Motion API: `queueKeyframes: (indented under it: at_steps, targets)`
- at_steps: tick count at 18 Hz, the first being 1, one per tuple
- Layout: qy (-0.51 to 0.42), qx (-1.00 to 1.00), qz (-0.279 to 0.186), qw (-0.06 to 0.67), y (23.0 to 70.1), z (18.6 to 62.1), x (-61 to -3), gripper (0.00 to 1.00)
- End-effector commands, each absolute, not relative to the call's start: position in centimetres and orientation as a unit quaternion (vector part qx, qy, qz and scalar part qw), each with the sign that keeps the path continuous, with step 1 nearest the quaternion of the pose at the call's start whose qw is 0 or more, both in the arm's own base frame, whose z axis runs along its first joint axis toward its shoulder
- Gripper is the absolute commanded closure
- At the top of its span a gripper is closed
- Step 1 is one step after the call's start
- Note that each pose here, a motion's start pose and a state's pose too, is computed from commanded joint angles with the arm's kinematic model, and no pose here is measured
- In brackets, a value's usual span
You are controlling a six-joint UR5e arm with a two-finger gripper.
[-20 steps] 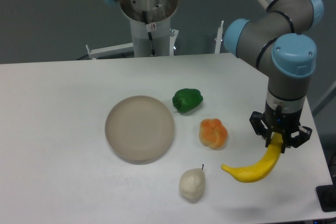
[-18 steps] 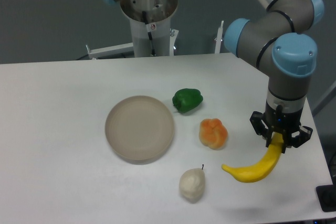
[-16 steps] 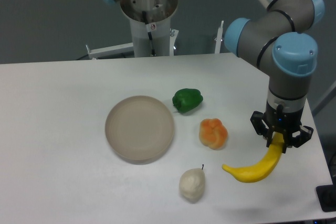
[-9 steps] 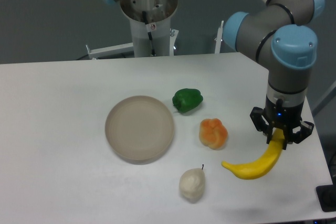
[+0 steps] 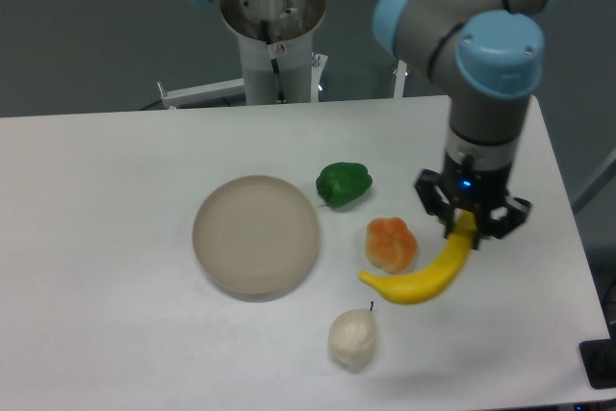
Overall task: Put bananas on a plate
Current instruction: 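Carry the banana over the grey plate and lower it, then set the banana down on the plate and open the gripper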
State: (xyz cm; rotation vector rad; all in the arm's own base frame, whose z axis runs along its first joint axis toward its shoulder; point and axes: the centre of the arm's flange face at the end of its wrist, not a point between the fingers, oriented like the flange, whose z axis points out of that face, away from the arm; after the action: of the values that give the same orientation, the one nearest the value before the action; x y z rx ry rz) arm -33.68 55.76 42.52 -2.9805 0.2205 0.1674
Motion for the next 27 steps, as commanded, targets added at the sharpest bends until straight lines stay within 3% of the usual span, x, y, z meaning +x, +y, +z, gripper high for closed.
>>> queueKeyframes:
  at_steps: [8,18,27]
  targets:
    - [-0.001,-1.000,0.001,0.027,55.7,35.4,-25.7,0.68]
    - [0.079,-0.997,-0.014,0.002,55.3,27.7,-20.7,0.68]
    - [0.083,-0.996,-0.020,-0.006,54.1,23.6,-19.1,0.68]
